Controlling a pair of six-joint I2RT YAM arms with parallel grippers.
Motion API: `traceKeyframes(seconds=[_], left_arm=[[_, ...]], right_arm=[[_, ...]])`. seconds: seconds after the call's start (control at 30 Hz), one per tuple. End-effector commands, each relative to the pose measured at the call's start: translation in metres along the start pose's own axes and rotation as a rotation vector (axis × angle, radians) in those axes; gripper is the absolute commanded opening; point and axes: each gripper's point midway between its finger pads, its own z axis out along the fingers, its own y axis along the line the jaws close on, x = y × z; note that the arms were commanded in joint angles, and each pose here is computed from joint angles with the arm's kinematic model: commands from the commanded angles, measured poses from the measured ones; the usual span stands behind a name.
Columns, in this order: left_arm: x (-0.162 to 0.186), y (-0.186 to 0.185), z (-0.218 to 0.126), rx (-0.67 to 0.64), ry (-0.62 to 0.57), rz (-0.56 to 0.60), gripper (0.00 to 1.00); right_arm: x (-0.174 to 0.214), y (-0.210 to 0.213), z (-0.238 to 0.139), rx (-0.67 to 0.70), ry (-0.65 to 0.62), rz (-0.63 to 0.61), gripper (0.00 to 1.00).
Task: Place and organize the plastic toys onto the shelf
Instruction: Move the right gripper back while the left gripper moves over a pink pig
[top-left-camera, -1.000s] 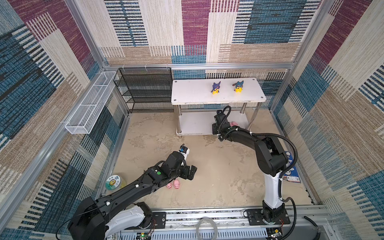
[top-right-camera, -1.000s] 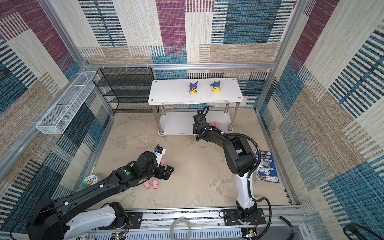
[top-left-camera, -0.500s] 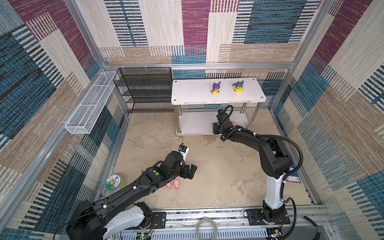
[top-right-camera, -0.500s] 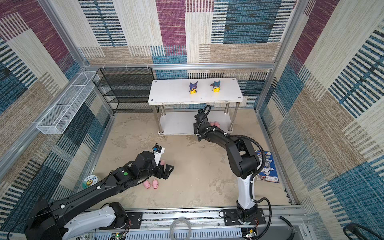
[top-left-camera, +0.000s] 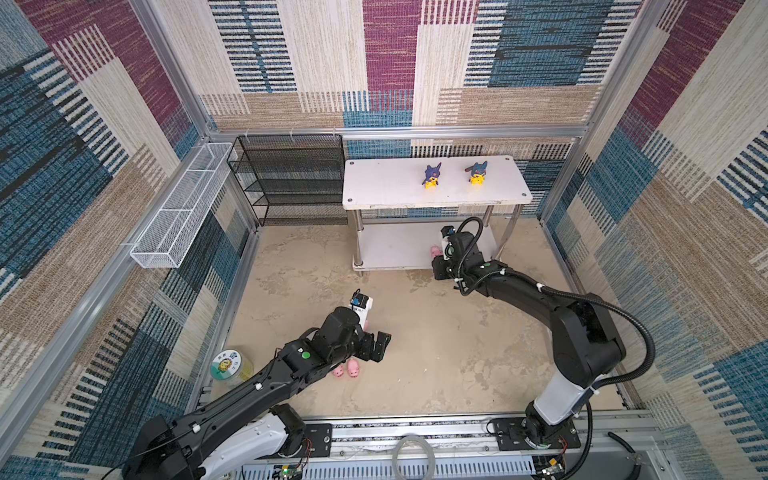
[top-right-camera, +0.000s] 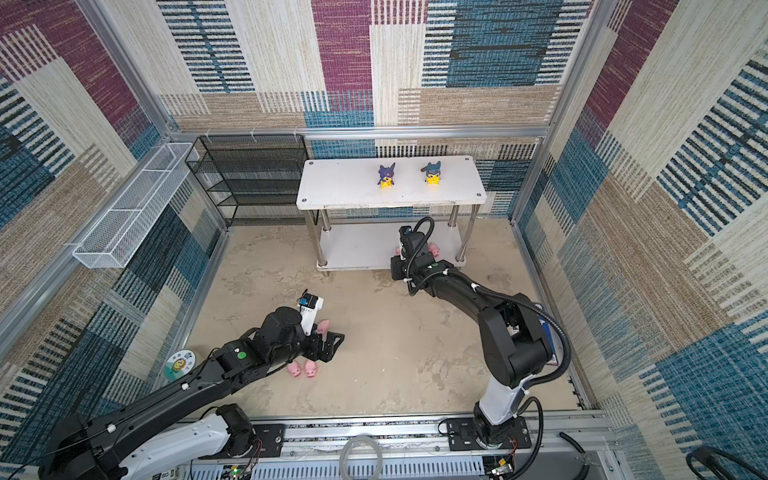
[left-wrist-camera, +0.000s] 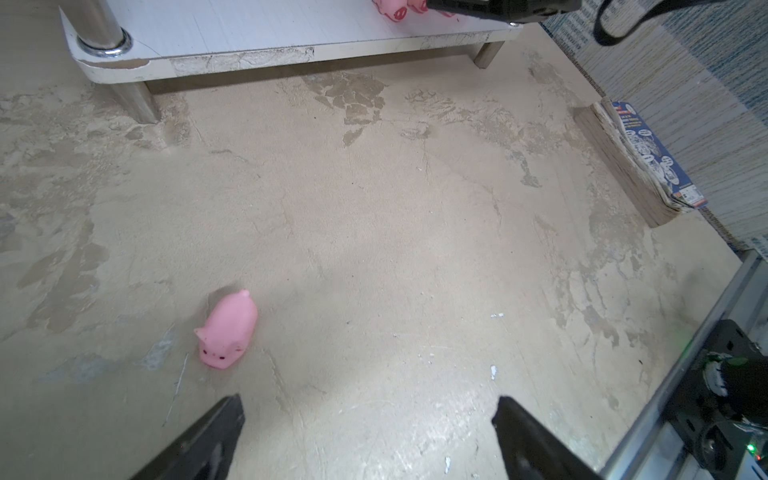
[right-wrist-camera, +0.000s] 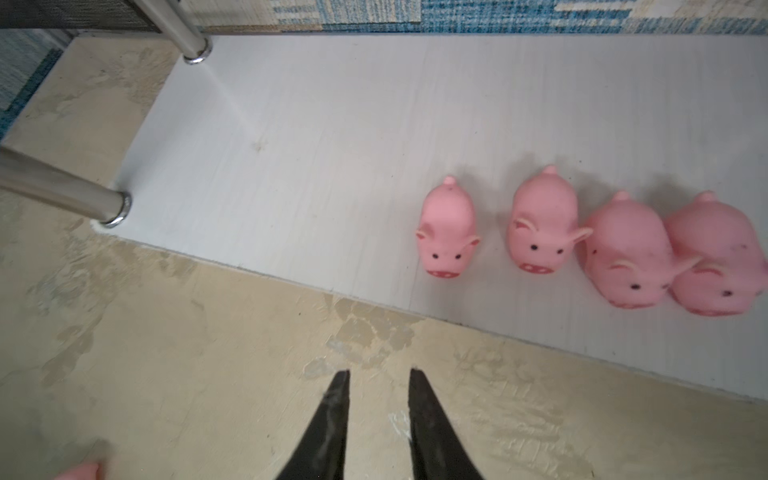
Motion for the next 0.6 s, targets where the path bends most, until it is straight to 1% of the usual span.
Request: traceKeyframes(seconds=[0.0, 0.1, 0.13, 0.3, 0.43, 0.5, 0.53, 0.57], left_arm=[[0.002, -0.002, -0.005, 0.021, -0.003, -0.027, 1.00], [0.004, -0.003, -0.008, 0.034, -0.011, -0.040, 1.00], [0.005, -0.003, -0.010, 0.040, -0.015, -0.046, 1.00], [0.010, -0.002, -0.019, 0.050, -0.025, -0.069, 1.00], [0.012, 0.001, -0.029, 0.047, -0.043, -0.081, 1.00], [0.012, 0.001, -0.033, 0.048, -0.048, -0.084, 1.00], [0.012, 0.001, -0.035, 0.048, -0.051, -0.085, 1.00], [0.013, 0.002, -0.037, 0.048, -0.051, -0.087, 1.00]], right_arm=[[0.001, 0.023, -0.020, -0.131, -0.002, 0.027, 0.22], [0.005, 0.029, -0.036, -0.176, -0.006, 0.036, 0.22], [0.006, 0.032, -0.041, -0.191, -0.006, 0.040, 0.19], [0.012, 0.040, -0.060, -0.249, -0.015, 0.056, 0.00], [0.014, 0.041, -0.071, -0.262, -0.028, 0.068, 0.00], [0.014, 0.043, -0.076, -0.279, -0.033, 0.072, 0.02], [0.014, 0.044, -0.079, -0.286, -0.038, 0.073, 0.05], [0.014, 0.046, -0.081, -0.297, -0.039, 0.075, 0.12]])
